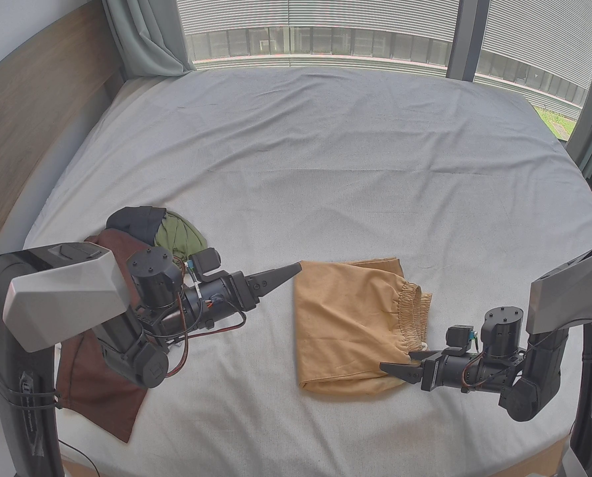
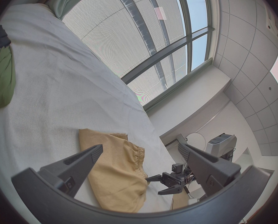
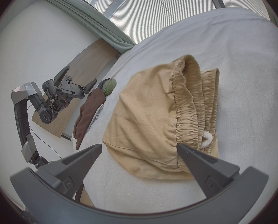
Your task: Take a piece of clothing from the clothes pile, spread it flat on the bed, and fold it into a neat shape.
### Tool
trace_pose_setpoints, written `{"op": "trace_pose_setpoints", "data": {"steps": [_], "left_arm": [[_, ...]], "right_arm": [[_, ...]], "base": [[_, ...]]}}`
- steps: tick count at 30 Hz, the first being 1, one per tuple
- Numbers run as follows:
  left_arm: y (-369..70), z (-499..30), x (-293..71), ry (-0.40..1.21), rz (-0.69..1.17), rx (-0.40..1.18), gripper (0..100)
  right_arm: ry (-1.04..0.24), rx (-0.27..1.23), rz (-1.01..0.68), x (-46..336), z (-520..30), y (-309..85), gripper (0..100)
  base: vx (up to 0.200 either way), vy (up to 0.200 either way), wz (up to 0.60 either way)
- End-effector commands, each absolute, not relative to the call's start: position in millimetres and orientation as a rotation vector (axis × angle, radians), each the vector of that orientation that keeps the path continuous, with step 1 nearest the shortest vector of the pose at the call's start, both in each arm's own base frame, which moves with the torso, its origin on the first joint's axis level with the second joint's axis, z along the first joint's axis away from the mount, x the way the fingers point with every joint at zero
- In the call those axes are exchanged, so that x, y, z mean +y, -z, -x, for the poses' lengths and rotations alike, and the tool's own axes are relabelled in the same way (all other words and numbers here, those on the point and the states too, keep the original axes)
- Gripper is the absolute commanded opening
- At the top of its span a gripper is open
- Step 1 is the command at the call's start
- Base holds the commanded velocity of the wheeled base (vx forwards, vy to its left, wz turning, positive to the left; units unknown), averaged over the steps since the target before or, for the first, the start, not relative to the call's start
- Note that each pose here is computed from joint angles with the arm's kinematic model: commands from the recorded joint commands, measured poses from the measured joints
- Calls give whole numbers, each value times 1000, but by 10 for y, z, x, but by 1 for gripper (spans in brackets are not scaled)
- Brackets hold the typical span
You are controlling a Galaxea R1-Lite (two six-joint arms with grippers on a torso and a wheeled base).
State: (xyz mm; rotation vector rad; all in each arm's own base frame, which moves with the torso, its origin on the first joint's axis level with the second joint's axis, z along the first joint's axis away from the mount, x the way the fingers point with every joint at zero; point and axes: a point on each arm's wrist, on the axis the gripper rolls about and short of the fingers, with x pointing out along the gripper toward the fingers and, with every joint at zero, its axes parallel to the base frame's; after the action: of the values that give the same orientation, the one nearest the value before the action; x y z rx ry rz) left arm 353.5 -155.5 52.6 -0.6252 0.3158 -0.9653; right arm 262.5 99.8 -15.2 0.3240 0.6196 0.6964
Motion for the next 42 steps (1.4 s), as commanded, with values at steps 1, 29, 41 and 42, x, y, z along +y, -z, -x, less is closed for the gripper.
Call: {"op": "trace_pose_setpoints", "data": {"steps": [1,29,41,42], "left_arm": [[-671,-3444,-1481,964,609,291,100],[-740,-3174,-609,939,0,43,100],[-636,-3113,-447,941,-117,26,100],[-624,-3098,-450,943,-121,30,100]], "right_arm": [[-720,562,-318,1018,-2604,-24,100],[-762,480,-300,1183,-2524,-268,100],[-748,483,-304,1161,-2548,-247,100],[-748,483,-304,1162,-2552,-245,100]], "base": [[0,0,0],[0,0,0],[0,0,0],[0,0,0]]}}
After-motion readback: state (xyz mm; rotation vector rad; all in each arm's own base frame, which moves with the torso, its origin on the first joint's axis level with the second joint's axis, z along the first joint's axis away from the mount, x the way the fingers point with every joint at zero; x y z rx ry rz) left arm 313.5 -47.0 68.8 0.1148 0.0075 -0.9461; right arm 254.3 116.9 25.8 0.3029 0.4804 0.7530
